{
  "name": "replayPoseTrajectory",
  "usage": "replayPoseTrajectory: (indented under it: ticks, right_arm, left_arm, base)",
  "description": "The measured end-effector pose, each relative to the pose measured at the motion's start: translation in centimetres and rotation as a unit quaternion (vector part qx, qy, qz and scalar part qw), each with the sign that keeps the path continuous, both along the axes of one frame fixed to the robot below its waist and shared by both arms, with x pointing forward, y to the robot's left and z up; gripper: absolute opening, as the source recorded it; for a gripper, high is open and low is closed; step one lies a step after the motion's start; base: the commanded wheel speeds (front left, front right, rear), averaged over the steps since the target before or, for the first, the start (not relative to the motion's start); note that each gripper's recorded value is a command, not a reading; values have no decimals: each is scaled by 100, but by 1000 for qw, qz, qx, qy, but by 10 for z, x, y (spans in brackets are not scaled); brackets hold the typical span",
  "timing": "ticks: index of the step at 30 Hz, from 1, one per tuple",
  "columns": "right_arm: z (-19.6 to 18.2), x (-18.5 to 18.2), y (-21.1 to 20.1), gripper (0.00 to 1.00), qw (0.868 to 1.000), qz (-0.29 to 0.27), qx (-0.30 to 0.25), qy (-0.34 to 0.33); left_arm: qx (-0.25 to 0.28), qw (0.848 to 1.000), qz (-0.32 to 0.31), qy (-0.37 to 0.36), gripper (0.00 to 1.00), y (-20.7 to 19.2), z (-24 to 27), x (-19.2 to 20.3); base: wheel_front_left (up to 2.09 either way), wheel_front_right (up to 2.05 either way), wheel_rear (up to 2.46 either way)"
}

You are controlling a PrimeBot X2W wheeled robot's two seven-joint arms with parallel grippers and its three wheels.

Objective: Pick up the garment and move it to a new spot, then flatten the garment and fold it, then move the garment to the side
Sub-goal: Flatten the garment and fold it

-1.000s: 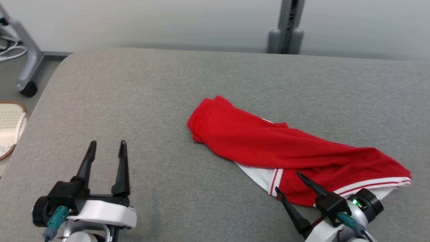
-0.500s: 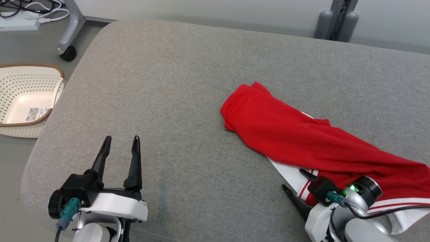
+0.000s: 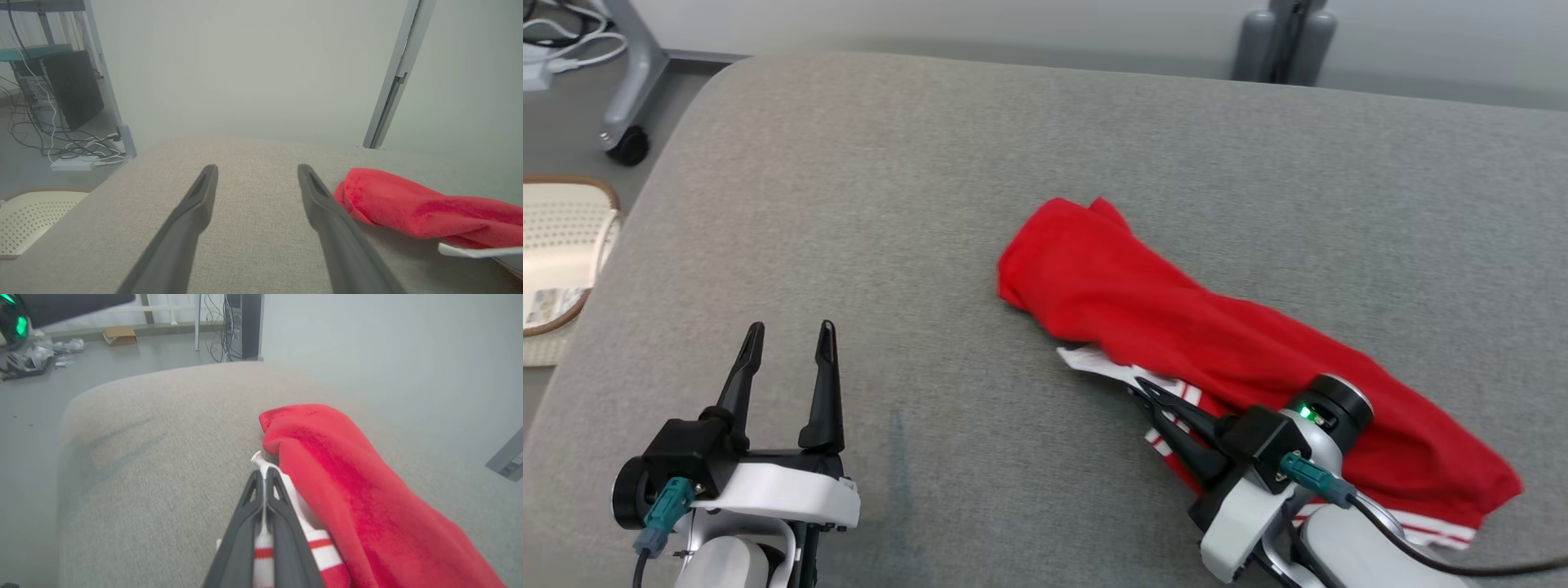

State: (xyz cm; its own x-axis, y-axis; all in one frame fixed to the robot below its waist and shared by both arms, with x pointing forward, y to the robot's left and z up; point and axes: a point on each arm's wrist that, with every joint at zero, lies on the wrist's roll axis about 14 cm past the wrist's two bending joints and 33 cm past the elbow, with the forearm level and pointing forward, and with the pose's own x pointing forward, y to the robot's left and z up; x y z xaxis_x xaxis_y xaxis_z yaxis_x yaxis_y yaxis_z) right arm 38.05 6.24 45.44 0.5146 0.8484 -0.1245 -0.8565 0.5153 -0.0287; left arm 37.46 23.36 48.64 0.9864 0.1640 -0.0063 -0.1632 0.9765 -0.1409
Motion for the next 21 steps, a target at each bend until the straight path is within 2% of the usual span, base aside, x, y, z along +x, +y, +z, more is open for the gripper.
replayPoseTrajectory:
  ticks: [4,8,11,16,21]
  right_arm:
    - [48,-3,1,0,997,9,61,-49]
    - [96,-3,-8,0,988,-1,128,-86]
    - [128,7,-31,0,975,-48,203,-79]
    - [148,36,-100,0,945,-169,270,-75]
    - [122,48,-161,0,920,-279,269,-52]
  left_arm:
    - [1,1000,-18,-4,100,-9,1,9]
    - [2,999,-37,-8,100,-20,2,17]
    - [4,999,-47,-11,100,-26,3,21]
    - [4,998,-60,-13,100,-34,4,26]
    - [5,998,-66,-12,100,-37,4,27]
  base:
    - [0,0,0]
    - [0,0,0]
    - [0,0,0]
    - [0,0,0]
    - [0,0,0]
